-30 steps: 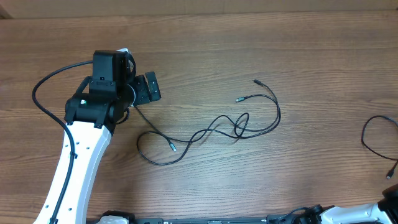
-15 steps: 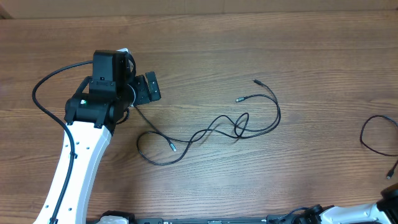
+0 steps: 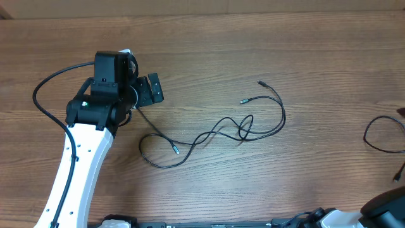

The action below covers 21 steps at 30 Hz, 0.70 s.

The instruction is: Untangle cables

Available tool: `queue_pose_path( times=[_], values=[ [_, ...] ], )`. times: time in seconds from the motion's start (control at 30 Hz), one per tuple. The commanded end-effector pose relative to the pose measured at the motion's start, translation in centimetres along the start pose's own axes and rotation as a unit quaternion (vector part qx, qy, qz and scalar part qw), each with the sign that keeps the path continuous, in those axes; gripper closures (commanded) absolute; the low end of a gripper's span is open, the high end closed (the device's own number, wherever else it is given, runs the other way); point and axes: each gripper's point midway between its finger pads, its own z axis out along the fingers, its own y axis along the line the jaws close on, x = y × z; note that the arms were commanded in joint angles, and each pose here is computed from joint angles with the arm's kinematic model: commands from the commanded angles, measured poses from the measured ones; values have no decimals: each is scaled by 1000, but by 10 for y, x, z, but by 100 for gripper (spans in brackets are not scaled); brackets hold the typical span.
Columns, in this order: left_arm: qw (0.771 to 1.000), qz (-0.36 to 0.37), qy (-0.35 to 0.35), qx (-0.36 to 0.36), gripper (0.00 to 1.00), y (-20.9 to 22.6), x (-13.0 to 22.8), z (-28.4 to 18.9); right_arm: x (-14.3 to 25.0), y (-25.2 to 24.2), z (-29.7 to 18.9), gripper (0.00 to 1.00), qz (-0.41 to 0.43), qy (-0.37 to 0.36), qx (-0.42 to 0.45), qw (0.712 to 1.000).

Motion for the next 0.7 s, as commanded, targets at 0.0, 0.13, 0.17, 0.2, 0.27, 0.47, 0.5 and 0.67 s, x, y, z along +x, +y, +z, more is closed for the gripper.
queue_pose_path(
  times=[0.0, 0.13, 0.17, 0.2, 0.27, 0.47, 0.5, 0.67],
  values=[
    [1000, 5, -4, 5, 0, -2, -3, -2, 16, 30, 9, 0, -76, 14, -4, 997],
    [1000, 5, -4, 5, 0, -2, -3, -2, 47, 66, 24, 0, -155, 52, -12, 986],
    [1000, 5, -4, 5, 0, -2, -3, -2, 62, 76, 30, 0, -184, 70, -10, 980],
    [1000, 5, -4, 5, 0, -2, -3, -2, 71, 83, 33, 0, -198, 79, -9, 977],
    [1000, 5, -4, 5, 0, -2, -3, -2, 91, 97, 38, 0, -228, 101, -12, 968],
    [1000, 5, -4, 5, 0, -2, -3, -2, 167, 138, 49, 0, -361, 170, -31, 916],
    [1000, 5, -4, 5, 1, -2, -3, -2, 178, 144, 50, 0, -387, 177, -36, 904],
    [1000, 5, -4, 5, 0, -2, -3, -2, 236, 169, 53, 0, -537, 203, -75, 816]
  ],
)
